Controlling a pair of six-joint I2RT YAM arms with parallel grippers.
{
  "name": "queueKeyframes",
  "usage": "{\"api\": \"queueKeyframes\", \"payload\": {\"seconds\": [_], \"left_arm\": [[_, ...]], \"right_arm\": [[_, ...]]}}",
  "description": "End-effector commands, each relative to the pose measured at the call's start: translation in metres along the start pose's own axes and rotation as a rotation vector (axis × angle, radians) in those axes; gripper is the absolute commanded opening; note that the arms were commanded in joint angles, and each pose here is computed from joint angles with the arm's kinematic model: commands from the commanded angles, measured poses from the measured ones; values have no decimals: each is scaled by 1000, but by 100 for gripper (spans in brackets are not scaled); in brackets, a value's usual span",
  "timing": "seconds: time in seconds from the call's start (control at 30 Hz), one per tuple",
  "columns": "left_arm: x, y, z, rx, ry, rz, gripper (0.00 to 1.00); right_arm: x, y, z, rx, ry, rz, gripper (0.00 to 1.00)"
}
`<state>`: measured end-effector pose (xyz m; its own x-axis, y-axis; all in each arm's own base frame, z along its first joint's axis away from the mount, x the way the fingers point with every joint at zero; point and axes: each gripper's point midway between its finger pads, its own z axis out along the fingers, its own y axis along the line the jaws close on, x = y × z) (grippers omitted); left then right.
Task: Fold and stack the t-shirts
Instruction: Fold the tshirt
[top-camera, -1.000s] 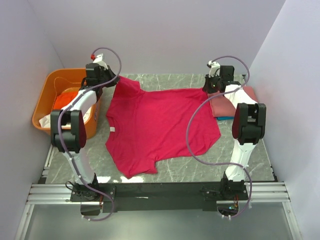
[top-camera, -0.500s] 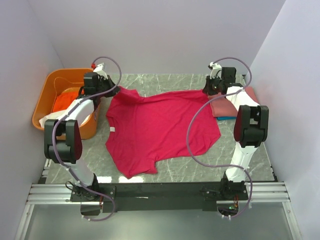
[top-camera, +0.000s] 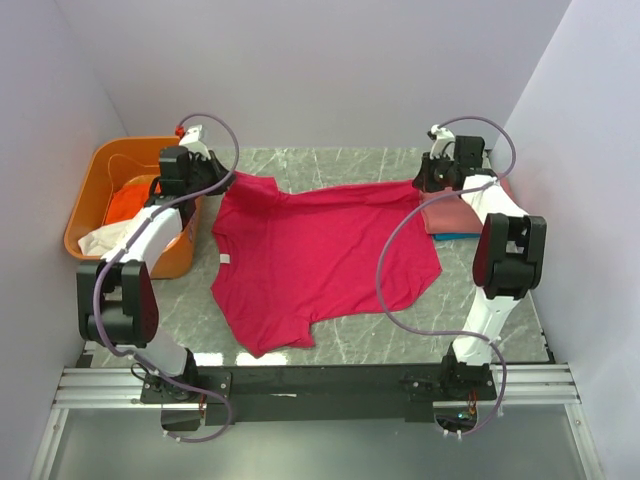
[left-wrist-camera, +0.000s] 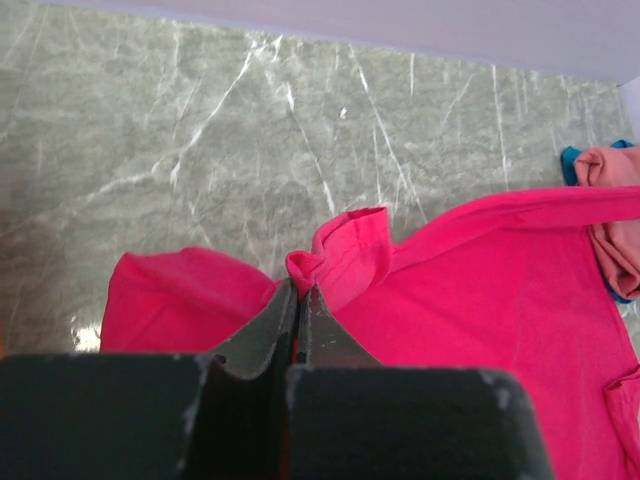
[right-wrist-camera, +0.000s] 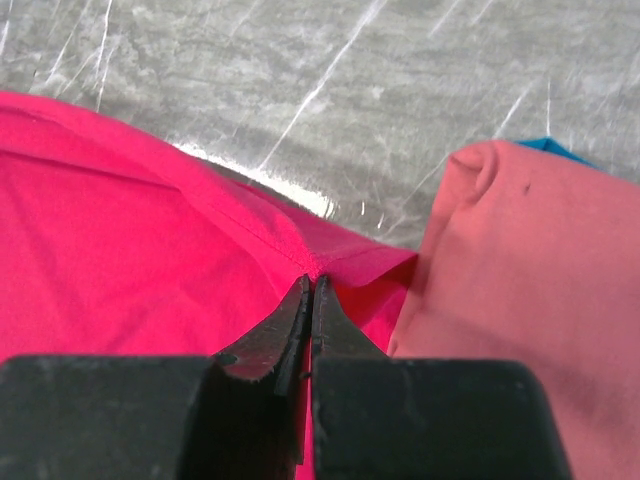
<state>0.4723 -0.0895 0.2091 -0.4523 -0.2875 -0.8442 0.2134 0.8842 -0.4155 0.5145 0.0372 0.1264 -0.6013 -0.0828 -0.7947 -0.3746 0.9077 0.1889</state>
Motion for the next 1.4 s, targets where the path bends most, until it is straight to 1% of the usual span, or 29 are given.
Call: {"api": "queueKeyframes", "payload": {"seconds": [0.0,0.17,0.4,0.6,0.77,0.8,0.83,1.0,1.07,1.13,1.37], "left_arm": [[-8,0,-15,-26,-37,39,0],[-10,5,-25,-61,-55,42,0],[-15,9,-32,-83,-69,30,0],[-9,12,-28,-86,-50,27,0],[-9,16,-22,-89,-39,18,0],[-9,17,-20,-88,-34,16,0],[-10,17,-19,-86,-35,17,0],[-10,19,-12,-82,-22,14,0],[-10,18,-11,-76,-19,12,0],[-8,19,-9,-76,-14,12,0],[-6,18,-12,-70,-12,17,0]], "right_arm": [[-19,2,-22,-10,-54,-19,0],[-22,-8,-26,-9,-61,6,0],[-19,-11,-15,-31,-34,22,0],[-27,-13,-2,-53,-54,22,0],[-43,-13,11,-67,-62,-17,0],[-37,-14,19,-74,-44,-17,0],[-41,-14,20,-78,-46,-26,0],[-37,-10,41,-84,-24,-105,0],[-32,-10,48,-91,-3,-111,0],[-38,-11,49,-90,-6,-109,0],[-35,-15,53,-84,42,-96,0]]}}
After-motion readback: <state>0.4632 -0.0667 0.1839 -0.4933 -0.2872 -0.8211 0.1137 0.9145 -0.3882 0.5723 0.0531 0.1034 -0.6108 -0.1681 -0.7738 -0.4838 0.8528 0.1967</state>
